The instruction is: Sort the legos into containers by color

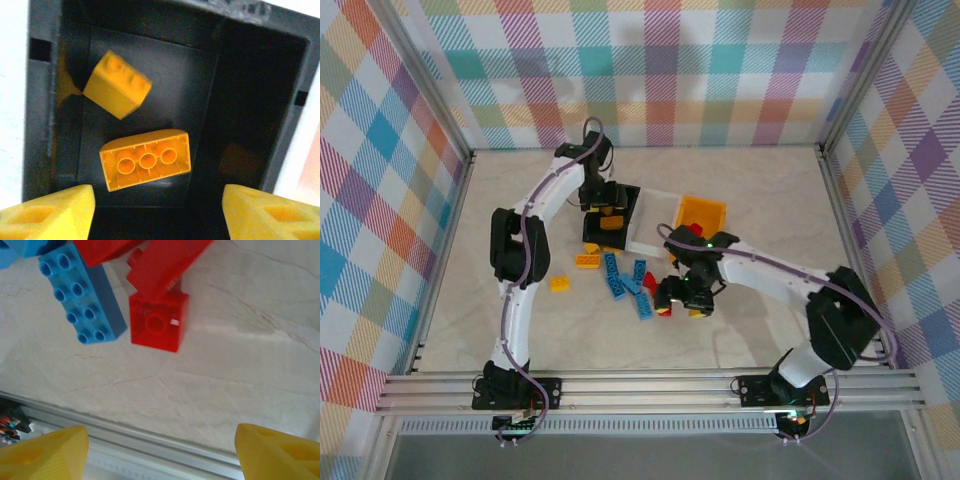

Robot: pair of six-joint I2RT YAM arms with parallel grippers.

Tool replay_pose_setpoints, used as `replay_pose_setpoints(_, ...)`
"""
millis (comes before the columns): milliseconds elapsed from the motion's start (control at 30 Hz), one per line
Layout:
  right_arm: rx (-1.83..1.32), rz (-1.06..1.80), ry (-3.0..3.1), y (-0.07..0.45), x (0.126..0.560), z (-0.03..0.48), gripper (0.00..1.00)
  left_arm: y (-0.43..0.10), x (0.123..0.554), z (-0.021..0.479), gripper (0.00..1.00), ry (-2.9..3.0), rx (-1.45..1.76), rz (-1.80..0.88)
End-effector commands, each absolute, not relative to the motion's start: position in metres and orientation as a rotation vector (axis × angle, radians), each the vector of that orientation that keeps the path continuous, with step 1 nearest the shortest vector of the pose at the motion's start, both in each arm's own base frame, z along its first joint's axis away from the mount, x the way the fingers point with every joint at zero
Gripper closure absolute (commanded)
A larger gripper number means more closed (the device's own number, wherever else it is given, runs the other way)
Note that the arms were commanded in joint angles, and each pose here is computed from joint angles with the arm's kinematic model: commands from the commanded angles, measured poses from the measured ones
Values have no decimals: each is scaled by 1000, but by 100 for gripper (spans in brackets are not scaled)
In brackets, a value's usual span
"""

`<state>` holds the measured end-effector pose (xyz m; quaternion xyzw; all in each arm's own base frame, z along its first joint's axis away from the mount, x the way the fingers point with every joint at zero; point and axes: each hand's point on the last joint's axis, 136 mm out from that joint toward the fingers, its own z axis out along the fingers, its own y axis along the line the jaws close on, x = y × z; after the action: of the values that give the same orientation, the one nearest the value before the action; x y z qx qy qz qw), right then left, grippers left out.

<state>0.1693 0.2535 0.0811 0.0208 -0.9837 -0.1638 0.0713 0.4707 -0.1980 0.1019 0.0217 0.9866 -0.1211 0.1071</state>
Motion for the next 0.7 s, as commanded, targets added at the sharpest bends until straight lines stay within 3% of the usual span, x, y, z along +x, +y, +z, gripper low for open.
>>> replay_pose_setpoints(0, 120, -436, -2966, 261, 177, 75, 25, -204, 459, 142, 28, 2853, 53, -471)
replay_pose_setpoints(267, 90, -322, -2956, 272, 192, 49, 32, -184, 396, 176, 20, 2808, 21, -512)
replay_pose_setpoints(667, 26, -201, -2975, 273, 204, 28, 50, -141, 269, 155, 16, 2850, -84, -533)
